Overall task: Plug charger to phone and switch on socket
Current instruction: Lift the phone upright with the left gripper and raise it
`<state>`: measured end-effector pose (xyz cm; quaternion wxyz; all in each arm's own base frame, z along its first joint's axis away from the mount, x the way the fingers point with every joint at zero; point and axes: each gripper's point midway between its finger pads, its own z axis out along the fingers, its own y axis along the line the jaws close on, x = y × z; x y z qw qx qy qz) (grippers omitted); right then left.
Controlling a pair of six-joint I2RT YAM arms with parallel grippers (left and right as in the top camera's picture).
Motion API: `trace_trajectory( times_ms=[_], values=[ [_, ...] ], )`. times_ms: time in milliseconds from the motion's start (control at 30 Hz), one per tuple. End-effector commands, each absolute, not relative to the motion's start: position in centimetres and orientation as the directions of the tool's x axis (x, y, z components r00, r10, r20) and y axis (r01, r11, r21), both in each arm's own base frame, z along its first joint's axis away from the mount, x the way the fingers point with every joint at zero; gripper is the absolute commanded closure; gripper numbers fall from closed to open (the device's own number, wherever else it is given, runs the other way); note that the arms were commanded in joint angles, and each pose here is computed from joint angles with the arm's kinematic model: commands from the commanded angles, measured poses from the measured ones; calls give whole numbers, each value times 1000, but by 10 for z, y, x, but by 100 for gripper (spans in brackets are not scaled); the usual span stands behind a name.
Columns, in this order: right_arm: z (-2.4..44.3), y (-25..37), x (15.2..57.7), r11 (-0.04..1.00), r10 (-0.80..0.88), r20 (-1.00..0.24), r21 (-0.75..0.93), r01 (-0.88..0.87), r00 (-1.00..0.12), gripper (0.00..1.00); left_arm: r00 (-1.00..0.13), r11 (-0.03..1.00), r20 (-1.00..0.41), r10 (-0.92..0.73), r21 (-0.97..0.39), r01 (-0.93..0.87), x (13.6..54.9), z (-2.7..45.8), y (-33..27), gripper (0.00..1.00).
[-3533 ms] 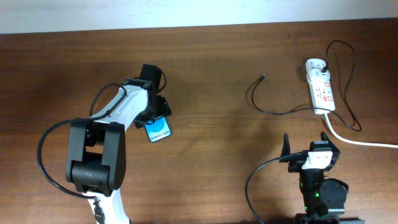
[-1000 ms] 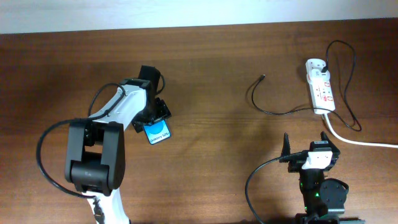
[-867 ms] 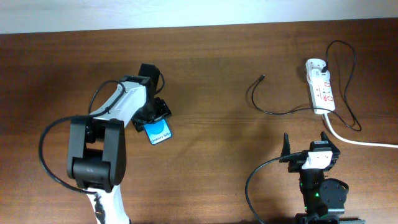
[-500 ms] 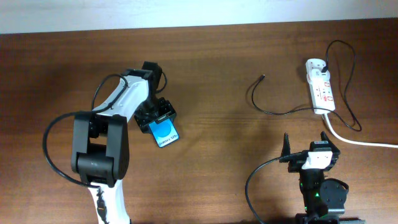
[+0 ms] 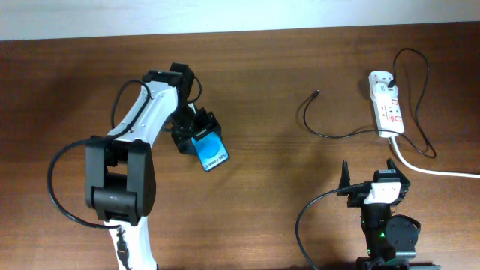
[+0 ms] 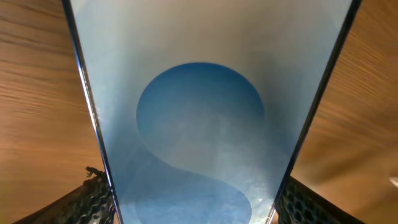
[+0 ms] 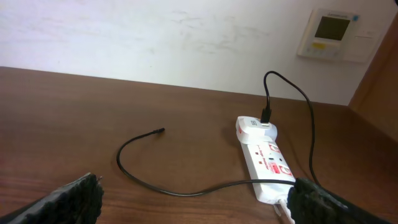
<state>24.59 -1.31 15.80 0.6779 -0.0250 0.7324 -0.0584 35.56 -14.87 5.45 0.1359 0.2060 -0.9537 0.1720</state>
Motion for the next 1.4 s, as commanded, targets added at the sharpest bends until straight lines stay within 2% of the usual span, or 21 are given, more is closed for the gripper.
trace_trajectory(
  times_ms=[0, 167, 400, 767, 1033, 1367],
  values=[
    [156, -13, 246, 992, -118, -990, -122, 37, -82, 1, -890, 799, 385, -245, -439, -410, 358, 80, -179, 45],
    [156, -13, 246, 992, -118, -990, -122, 37, -82, 1, -873, 724, 463, -155, -548, -419, 347, 106, -200, 46],
    [156, -13, 246, 992, -118, -990, -122, 37, -82, 1, -836, 677, 542, -83, -585, -447, 328, 124, -208, 47],
    [156, -13, 246, 992, -118, -990, -122, 37, -82, 1, -841, 674, 536, -69, -596, -436, 327, 125, -209, 48],
    [156, -13, 246, 992, -118, -990, -122, 37, -82, 1, -826, 586, 562, -28, -660, -469, 328, 142, -222, 46],
    [156, -13, 246, 992, -118, -990, -122, 37, -82, 1, -822, 584, 568, -31, -657, -477, 328, 143, -222, 45]
  ],
)
